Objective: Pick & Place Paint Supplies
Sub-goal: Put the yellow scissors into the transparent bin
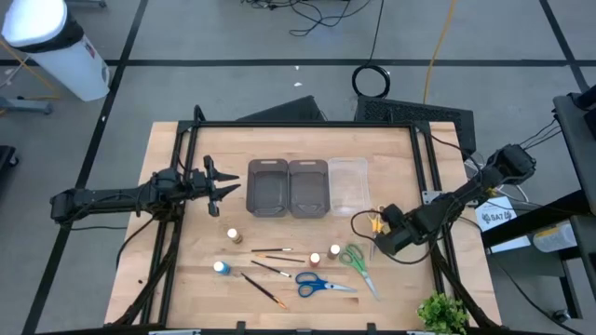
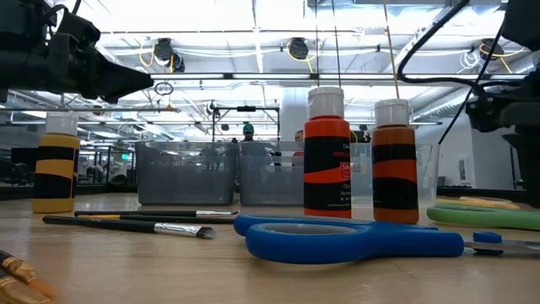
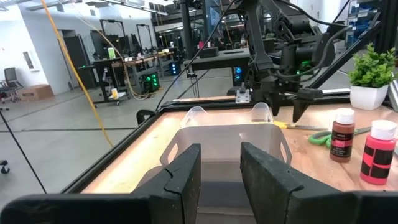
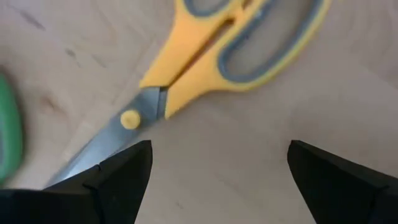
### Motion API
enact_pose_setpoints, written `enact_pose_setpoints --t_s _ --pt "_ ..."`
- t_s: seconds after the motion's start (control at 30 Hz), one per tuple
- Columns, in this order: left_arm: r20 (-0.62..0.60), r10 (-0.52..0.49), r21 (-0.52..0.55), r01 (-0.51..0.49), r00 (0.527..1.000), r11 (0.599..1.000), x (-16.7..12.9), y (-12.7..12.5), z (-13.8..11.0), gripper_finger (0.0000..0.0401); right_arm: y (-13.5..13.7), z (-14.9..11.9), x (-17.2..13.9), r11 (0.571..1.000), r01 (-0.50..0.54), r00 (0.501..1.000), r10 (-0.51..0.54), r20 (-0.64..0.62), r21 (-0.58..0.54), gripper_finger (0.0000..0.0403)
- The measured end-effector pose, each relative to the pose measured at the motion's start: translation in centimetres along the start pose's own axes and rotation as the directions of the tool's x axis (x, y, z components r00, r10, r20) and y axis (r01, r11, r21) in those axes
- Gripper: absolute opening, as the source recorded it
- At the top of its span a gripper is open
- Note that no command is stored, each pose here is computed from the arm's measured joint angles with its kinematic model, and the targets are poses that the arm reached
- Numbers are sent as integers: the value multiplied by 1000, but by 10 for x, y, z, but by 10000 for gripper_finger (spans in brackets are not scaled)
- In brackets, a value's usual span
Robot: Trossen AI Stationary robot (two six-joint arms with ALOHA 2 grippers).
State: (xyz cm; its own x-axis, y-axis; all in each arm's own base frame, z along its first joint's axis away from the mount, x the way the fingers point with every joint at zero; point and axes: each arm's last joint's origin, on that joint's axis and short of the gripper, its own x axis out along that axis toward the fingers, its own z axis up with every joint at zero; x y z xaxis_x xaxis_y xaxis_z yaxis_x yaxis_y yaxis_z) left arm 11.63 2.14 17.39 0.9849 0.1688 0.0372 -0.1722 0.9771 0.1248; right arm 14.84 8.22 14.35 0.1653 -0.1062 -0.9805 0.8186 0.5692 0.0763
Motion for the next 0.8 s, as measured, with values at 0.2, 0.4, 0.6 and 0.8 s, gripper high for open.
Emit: enact_pose_setpoints --t_s 0.2,0.4,0.6,0.8 --pt "-1 0 -2 0 1000 1000 0 0 0 124 -4 7 5 999 22 996 -24 80 30 357" --pt "-1 1 -2 -1 1000 1000 0 0 0 124 -1 17 6 994 -15 988 -1 156 107 357" --pt "-1 0 -2 0 1000 1000 0 0 0 124 2 26 9 994 -50 968 23 248 102 357" --pt "-2 0 -2 0 1000 1000 0 0 0 124 -1 29 28 995 -51 964 27 264 86 357"
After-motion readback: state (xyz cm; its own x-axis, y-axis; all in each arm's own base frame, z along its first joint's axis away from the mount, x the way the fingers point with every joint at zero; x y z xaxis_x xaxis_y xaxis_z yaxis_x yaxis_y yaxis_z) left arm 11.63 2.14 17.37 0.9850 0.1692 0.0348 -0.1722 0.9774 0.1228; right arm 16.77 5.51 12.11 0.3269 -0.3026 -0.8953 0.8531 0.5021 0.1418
